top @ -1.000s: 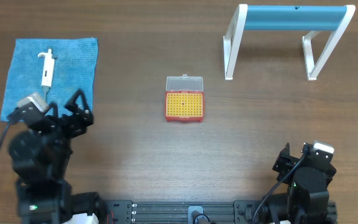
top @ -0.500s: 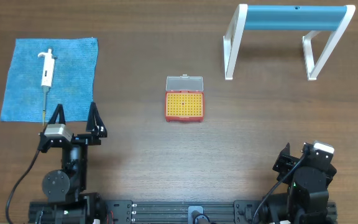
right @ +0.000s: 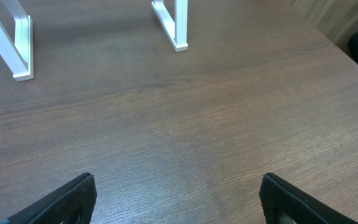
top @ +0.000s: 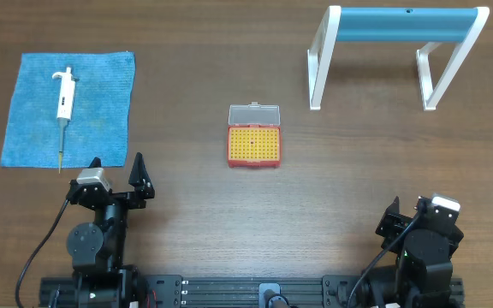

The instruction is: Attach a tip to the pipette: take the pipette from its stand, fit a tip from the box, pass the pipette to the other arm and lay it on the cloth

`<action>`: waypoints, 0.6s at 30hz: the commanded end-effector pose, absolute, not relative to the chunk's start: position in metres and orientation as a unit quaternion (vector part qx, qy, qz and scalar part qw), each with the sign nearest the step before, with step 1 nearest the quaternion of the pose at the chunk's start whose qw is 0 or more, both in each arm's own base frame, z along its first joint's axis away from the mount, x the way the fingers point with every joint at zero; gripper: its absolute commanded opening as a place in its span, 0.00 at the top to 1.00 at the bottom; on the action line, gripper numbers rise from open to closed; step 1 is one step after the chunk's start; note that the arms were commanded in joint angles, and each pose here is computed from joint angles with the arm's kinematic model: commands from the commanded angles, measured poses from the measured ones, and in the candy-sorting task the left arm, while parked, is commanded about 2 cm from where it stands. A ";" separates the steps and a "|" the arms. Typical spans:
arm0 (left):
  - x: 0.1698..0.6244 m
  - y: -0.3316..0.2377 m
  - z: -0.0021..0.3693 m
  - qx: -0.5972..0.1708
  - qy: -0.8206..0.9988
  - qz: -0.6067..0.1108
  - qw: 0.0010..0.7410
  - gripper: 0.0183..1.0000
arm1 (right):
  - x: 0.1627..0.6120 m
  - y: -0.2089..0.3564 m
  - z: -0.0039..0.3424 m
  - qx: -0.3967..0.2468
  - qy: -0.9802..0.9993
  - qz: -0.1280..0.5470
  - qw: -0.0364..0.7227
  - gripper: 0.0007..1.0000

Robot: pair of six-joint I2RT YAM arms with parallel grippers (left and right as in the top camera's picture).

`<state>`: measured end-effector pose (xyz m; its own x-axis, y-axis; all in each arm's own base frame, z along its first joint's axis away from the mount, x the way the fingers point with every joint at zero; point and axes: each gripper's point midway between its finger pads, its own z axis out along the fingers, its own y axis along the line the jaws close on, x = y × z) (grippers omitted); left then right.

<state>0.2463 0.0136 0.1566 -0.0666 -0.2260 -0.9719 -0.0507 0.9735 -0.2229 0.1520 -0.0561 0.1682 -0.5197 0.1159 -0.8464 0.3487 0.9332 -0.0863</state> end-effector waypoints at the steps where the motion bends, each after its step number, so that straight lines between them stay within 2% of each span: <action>1: 0.245 0.016 0.157 -0.094 0.727 -0.054 0.678 0.10 | 0.151 -0.058 0.169 0.134 0.861 -0.130 0.473 0.15; 18: 0.245 0.016 0.157 -0.093 0.727 -0.054 0.678 0.10 | 0.152 -0.059 0.171 0.138 0.857 -0.132 0.478 0.15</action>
